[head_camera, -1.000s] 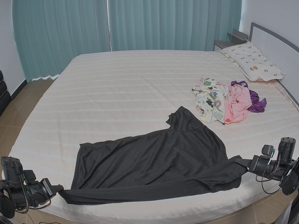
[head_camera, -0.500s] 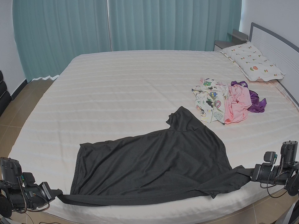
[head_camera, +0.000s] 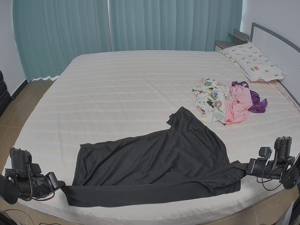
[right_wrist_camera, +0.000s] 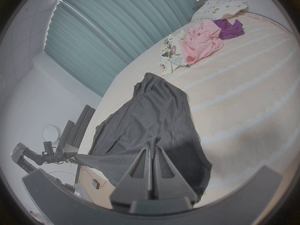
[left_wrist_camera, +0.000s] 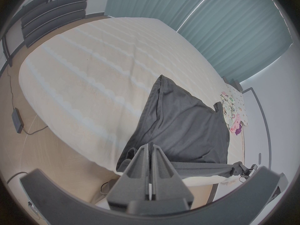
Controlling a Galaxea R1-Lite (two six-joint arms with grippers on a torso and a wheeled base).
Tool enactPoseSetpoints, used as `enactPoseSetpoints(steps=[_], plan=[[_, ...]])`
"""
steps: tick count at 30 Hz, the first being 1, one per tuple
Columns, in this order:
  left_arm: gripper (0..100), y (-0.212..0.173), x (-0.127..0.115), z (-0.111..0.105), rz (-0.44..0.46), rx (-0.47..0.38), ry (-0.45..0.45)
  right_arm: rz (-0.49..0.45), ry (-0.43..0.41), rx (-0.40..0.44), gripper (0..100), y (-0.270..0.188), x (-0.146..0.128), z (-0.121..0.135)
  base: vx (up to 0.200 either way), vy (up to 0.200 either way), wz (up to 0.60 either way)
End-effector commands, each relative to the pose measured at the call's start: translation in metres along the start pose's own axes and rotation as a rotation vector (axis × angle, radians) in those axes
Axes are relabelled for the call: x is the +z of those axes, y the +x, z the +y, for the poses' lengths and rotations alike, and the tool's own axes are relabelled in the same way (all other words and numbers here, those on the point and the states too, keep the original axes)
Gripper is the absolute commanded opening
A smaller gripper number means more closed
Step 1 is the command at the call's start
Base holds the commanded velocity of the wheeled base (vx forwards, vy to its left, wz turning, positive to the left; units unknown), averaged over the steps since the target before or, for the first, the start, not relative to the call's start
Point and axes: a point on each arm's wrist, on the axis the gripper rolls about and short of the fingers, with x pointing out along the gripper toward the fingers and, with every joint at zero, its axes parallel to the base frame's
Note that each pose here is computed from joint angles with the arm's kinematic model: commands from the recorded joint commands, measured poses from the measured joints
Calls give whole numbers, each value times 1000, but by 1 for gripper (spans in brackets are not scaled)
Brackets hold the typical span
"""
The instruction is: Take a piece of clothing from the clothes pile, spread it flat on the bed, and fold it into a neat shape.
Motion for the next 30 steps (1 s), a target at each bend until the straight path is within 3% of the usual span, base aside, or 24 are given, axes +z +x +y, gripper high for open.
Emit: enactPoseSetpoints(steps=[1, 30], plan=[[0, 29, 5, 5, 51, 64, -13, 32, 7, -6, 0, 22, 4, -7, 0, 0, 0], [0, 82, 19, 11, 71, 100, -38, 29, 1, -51, 0, 70, 15, -20, 0, 0, 0]])
